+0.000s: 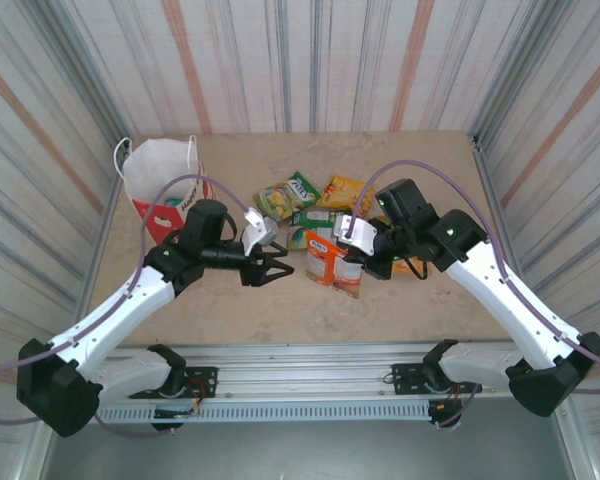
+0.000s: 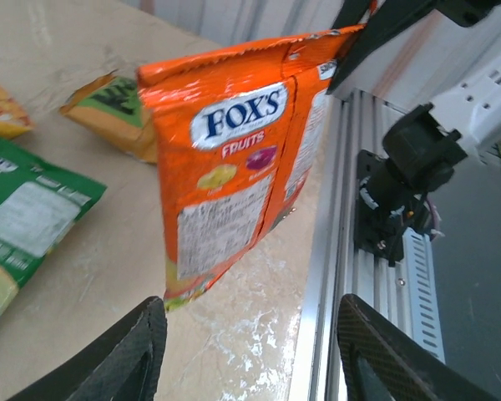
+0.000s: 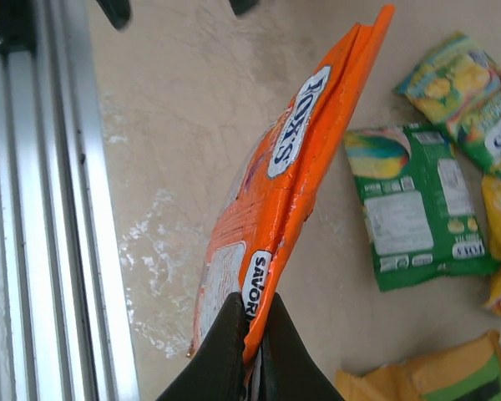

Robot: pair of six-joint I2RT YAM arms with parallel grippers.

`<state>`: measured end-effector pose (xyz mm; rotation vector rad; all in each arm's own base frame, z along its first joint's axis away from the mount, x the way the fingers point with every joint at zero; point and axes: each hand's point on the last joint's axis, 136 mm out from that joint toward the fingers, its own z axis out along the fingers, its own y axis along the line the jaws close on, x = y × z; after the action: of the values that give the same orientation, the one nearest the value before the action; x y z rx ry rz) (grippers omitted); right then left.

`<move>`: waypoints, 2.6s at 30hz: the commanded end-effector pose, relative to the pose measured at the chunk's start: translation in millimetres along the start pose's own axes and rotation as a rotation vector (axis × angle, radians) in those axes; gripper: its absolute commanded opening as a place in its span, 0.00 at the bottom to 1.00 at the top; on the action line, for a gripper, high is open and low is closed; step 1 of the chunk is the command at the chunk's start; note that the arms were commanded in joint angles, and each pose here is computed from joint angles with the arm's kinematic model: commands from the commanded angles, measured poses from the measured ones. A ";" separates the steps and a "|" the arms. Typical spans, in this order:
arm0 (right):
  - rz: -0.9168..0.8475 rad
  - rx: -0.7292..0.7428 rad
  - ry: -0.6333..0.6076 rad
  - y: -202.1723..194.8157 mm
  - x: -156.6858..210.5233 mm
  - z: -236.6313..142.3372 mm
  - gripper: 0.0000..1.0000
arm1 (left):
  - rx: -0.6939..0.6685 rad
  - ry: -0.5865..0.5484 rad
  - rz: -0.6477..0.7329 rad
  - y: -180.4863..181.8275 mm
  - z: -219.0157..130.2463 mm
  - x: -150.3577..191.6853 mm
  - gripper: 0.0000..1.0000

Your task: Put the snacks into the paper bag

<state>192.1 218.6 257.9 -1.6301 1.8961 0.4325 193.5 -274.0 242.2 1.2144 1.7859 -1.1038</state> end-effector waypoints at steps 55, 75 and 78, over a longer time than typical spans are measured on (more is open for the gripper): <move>0.612 0.144 -0.519 -24.6 -45.9 20.8 0.63 | -0.966 -0.216 -0.042 92.9 -215.3 -189.7 0.01; 0.647 -0.019 -0.420 -7.0 -60.7 77.6 0.65 | -1.250 0.000 -0.397 174.2 -287.2 -97.1 0.07; 0.653 -0.027 -0.411 -5.8 -59.9 78.9 0.65 | -1.240 0.033 -0.423 180.0 -282.6 -85.5 0.07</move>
<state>221.5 304.1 220.5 -0.8122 2.0683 0.9274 368.0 -15.9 389.6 0.1104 2.1668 -0.0331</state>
